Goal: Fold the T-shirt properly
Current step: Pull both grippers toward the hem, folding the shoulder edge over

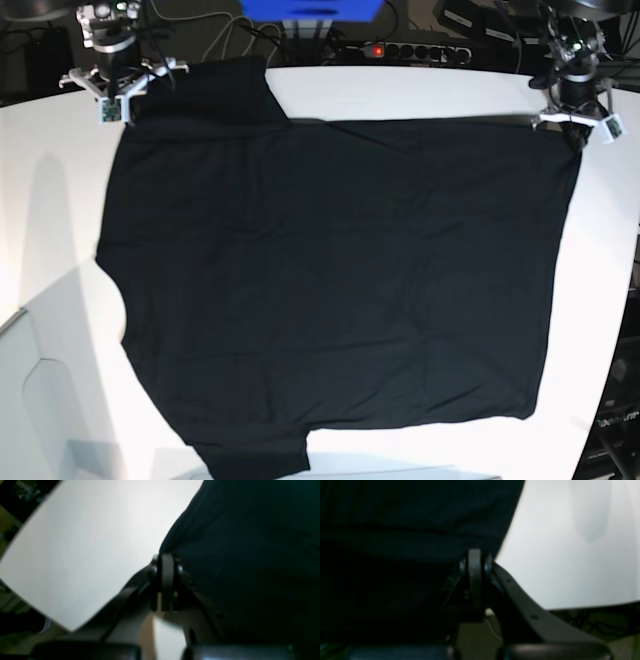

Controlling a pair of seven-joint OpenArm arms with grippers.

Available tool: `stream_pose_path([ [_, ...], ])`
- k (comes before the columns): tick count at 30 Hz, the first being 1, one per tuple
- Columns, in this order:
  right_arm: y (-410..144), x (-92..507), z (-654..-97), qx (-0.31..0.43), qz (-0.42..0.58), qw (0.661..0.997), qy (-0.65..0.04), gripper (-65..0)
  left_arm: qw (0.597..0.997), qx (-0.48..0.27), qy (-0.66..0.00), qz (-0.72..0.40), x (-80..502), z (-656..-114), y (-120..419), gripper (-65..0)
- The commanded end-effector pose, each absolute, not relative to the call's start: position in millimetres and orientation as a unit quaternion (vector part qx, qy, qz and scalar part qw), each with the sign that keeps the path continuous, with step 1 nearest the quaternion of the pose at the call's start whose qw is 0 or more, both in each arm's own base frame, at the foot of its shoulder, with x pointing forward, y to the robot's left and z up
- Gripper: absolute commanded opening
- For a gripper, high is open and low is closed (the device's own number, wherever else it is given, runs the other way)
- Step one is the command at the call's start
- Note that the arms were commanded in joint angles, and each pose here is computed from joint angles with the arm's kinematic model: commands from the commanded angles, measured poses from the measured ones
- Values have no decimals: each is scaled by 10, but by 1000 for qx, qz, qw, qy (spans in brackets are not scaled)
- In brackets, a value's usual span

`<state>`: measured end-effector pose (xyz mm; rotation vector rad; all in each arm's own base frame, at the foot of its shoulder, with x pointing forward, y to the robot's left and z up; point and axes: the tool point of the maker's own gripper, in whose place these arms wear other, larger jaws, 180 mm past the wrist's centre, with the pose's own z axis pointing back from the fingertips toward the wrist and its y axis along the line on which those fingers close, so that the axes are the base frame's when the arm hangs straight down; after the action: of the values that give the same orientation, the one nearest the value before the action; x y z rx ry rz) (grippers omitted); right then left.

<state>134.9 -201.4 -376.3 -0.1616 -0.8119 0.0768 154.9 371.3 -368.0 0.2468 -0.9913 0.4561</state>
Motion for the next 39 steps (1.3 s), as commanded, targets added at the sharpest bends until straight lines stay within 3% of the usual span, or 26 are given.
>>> stream_pose_path([
  [1, -1987, 1405, -3657, -76, 46, 906, -413, -650, 839, 125, -488, 207, 1599, -3556, 3759, -650],
  [22, -1943, 2505, -2874, -79, 40, 801, -593, -650, 797, 112, -551, 222, 2129, -3268, 3793, -650],
  [32, -1751, 3262, -2509, -59, 43, 788, -611, -650, 754, 93, -609, 229, 2626, -2920, 3782, -650],
  [39, -1724, 3703, -2535, -48, 37, 795, -604, -650, 778, 74, -574, 246, 3029, -2983, 3797, -650],
])
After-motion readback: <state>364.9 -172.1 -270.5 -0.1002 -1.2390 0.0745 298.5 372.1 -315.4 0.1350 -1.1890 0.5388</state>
